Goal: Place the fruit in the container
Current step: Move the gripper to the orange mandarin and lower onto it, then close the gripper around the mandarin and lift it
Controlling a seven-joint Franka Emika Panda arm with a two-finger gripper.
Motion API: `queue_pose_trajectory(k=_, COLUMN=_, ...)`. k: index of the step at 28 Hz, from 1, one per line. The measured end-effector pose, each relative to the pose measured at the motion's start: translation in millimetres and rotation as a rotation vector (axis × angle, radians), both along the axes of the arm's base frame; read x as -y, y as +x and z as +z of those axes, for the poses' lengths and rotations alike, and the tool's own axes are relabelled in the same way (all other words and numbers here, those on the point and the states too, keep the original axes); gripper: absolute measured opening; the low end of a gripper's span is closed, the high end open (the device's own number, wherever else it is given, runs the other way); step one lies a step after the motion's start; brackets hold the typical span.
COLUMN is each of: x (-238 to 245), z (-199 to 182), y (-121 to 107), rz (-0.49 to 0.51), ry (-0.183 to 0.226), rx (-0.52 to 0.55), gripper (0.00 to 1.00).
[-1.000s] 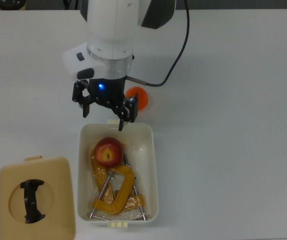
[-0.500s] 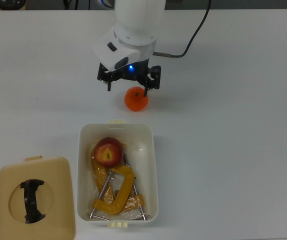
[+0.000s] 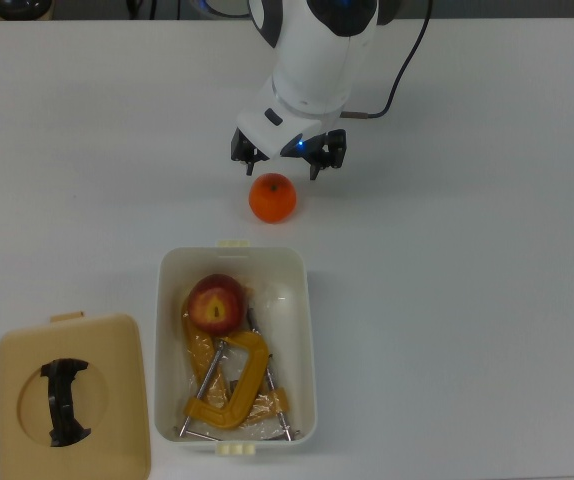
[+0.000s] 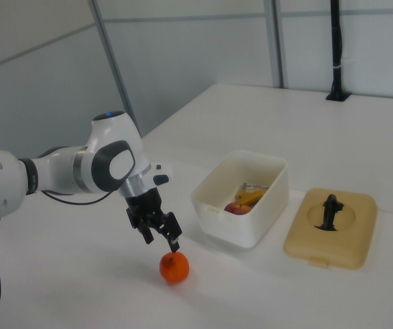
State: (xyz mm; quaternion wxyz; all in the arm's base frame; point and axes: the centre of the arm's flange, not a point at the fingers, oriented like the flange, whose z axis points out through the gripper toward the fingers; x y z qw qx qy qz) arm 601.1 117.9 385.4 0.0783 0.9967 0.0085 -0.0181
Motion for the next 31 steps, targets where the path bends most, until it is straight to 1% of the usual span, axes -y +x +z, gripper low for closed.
queue_pose_trajectory(k=8, x=2, z=-37, y=-8, rz=0.031, ry=-0.037, rx=0.008, gripper=1.00)
queue_pose_trajectory(k=13, x=2, z=-55, y=-8, rz=0.035, ry=-0.056, rx=0.001, gripper=1.00)
queue_pose_trajectory(k=17, x=2, z=-62, y=-6, rz=0.030, ry=-0.059, rx=0.007, gripper=1.00)
queue_pose_trajectory(k=20, x=2, z=-68, y=-4, rz=0.033, ry=-0.072, rx=0.016, gripper=0.97)
queue_pose_trajectory(k=22, x=2, z=-70, y=-4, rz=0.036, ry=-0.078, rx=0.018, gripper=0.97)
queue_pose_trajectory(k=23, x=2, z=-71, y=-3, rz=0.036, ry=-0.079, rx=0.020, gripper=0.91)
queue_pose_trajectory(k=26, x=2, z=-68, y=-2, rz=0.027, ry=-0.078, rx=0.028, gripper=0.80)
queue_pose_trajectory(k=31, x=3, z=-51, y=6, rz=0.009, ry=-0.071, rx=0.067, gripper=0.80)
